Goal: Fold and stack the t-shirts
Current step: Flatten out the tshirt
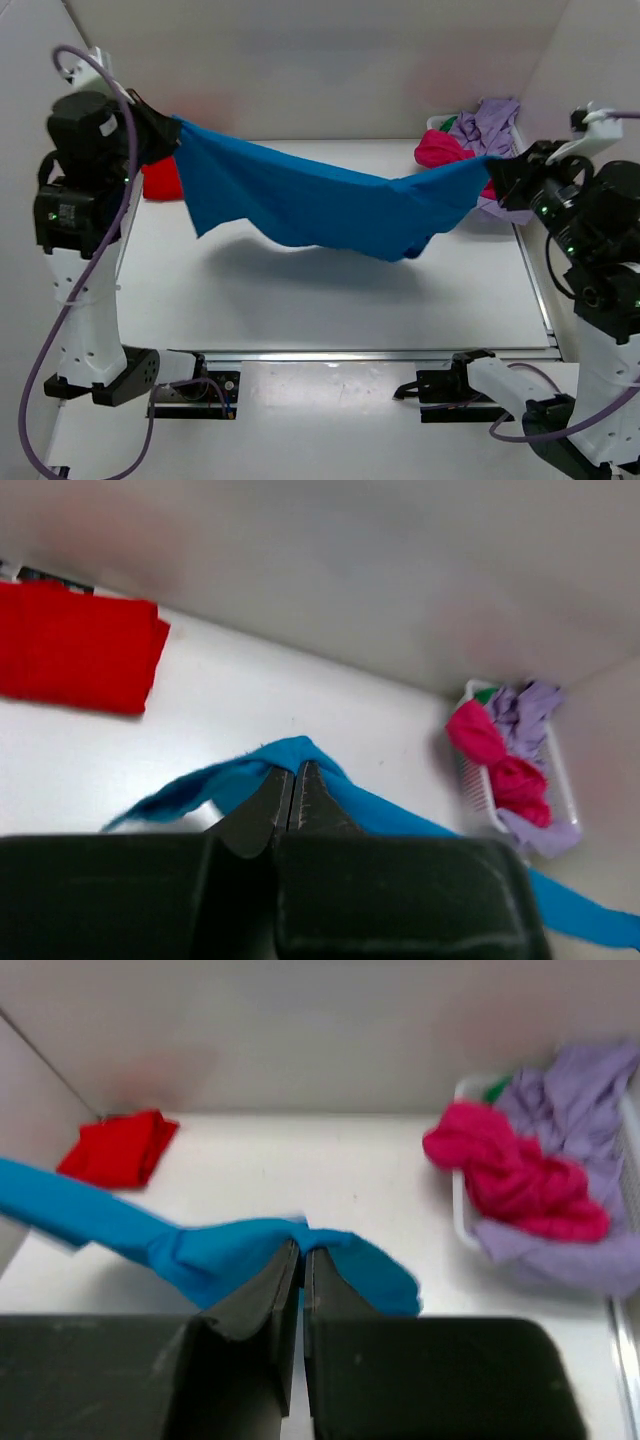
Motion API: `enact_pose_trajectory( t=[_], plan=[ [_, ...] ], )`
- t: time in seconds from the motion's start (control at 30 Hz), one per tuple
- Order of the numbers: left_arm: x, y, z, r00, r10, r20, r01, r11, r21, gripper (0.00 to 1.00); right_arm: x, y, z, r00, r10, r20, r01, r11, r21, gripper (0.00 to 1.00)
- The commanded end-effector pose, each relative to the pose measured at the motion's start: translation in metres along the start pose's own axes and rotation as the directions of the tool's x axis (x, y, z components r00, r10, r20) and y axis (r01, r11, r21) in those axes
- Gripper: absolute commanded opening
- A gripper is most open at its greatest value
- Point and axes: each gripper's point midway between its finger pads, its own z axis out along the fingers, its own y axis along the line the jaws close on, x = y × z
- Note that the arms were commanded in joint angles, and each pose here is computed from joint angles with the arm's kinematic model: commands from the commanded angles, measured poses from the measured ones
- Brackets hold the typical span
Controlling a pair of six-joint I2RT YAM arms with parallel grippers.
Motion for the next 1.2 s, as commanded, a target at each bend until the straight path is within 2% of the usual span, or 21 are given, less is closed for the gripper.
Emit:
enact_pose_trajectory(
  t=[0.0, 0.03, 0.17, 0.3, 0.4, 0.57, 0.67, 0.8, 0.9, 1.07, 1.17],
  plan=[
    [-0.040, -0.010, -0.030, 0.994, -0.014, 0.106, 0.016, 1.000, -0.018, 0.00, -0.055, 0.019, -0.006, 0.992, -0.055, 0.115, 0.063, 0.996, -0.064, 0.00],
    [-0.048, -0.014, -0.030, 0.992, -0.024, 0.123, 0.025, 1.000, -0.006, 0.00, -0.070, 0.025, -0.014, 0.986, -0.055, 0.157, 0.068, 0.994, -0.080, 0.00],
    [-0.044, -0.015, 0.003, 0.997, -0.037, 0.070, 0.037, 0.999, 0.000, 0.00, -0.079, 0.028, 0.015, 0.987, -0.053, 0.151, 0.071, 0.991, -0.115, 0.00],
    [-0.017, -0.002, 0.070, 0.998, -0.017, -0.052, 0.015, 0.999, -0.049, 0.00, -0.063, 0.014, 0.078, 0.996, -0.046, 0.079, 0.056, 0.990, -0.129, 0.00],
    [-0.001, 0.010, 0.116, 0.992, -0.033, -0.124, 0.024, 0.997, -0.073, 0.00, -0.042, 0.004, 0.128, 0.996, -0.086, 0.028, 0.088, 0.993, -0.077, 0.00],
    [0.003, 0.015, 0.169, 0.991, -0.028, -0.133, 0.017, 0.997, -0.080, 0.00, -0.013, -0.017, 0.198, 0.996, -0.078, -0.039, 0.075, 0.995, -0.064, 0.00],
    [-0.005, 0.014, 0.187, 0.991, -0.057, -0.124, 0.055, 0.998, -0.023, 0.00, -0.028, -0.019, 0.223, 0.990, -0.137, -0.010, 0.137, 0.990, -0.016, 0.00],
    [-0.026, 0.009, 0.173, 0.996, -0.052, -0.071, 0.053, 0.999, 0.013, 0.00, -0.073, -0.002, 0.216, 0.983, -0.172, 0.065, 0.173, 0.985, -0.004, 0.00],
    [-0.039, -0.002, 0.149, 0.998, -0.042, -0.038, 0.044, 0.997, 0.056, 0.00, -0.099, 0.008, 0.185, 0.969, -0.182, 0.164, 0.184, 0.983, 0.002, 0.00],
    [-0.041, -0.006, 0.122, 0.999, -0.027, -0.033, 0.028, 0.999, 0.047, 0.00, -0.102, -0.003, 0.151, 0.969, -0.186, 0.163, 0.184, 0.982, 0.030, 0.00],
    [-0.028, -0.012, 0.110, 0.998, 0.007, -0.060, -0.005, 1.000, 0.029, 0.00, -0.091, -0.010, 0.132, 0.972, -0.192, 0.135, 0.186, 0.981, 0.054, 0.00]
  ],
)
